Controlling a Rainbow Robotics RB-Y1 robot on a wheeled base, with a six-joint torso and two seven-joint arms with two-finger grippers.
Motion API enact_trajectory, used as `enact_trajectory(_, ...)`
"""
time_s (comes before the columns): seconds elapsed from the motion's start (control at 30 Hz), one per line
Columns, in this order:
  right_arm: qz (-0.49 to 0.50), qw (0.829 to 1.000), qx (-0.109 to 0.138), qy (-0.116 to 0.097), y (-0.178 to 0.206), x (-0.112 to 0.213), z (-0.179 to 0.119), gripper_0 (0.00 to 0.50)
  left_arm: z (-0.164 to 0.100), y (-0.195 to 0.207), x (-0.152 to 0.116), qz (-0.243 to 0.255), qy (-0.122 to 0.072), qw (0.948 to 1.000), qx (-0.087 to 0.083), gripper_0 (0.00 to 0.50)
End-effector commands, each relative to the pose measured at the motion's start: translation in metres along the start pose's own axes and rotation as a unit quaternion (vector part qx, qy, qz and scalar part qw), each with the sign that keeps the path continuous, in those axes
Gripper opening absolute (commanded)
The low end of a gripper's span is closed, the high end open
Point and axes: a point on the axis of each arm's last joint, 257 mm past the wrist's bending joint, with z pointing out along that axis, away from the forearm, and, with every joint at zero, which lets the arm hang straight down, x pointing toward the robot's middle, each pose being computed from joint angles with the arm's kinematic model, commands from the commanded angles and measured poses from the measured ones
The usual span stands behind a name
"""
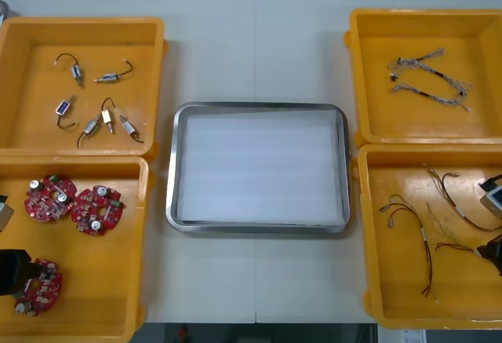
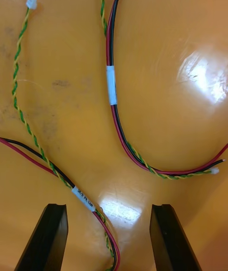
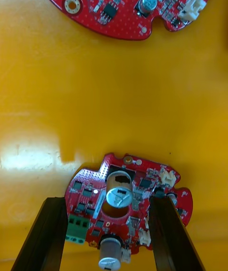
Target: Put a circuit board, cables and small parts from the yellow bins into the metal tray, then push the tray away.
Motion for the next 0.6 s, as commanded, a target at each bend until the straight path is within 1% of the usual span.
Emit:
enact_trajectory(0.03,-0.049,0.999,0.002,0.023,0.001,0.023,0.007,0.500,0.003,0.004,-0.010,0.064,-0.005,0.9979,-0.011,0.500)
enact_trajectory(0.07,-0.050,0.999,0.001,0.021,0.001,0.022,0.008,0.500,0.004,0.005,-0.009,0.065,-0.005,0.9978,-0.012,0.500)
enact_trajectory(0.2,-0.058,0.998,-0.003,0.026,0.004,0.029,0.010,0.500,0.006,0.004,-0.006,0.065,-0.001,0.9978,-0.012,0.500)
enact_trajectory(0.33,-0.062,0.998,-0.007,0.027,0.008,0.035,0.013,0.500,0.008,0.003,-0.006,0.067,-0.002,0.9977,-0.012,0.500)
enact_trajectory(0.43,-0.066,0.998,-0.008,0.020,0.009,0.036,0.019,0.500,0.011,0.005,-0.005,0.065,-0.001,0.9978,-0.014,0.500)
enact_trajectory(0.6,-0.066,0.998,-0.013,0.017,0.013,0.038,0.024,0.500,0.012,0.007,-0.003,0.066,0.001,0.9977,-0.016,0.500)
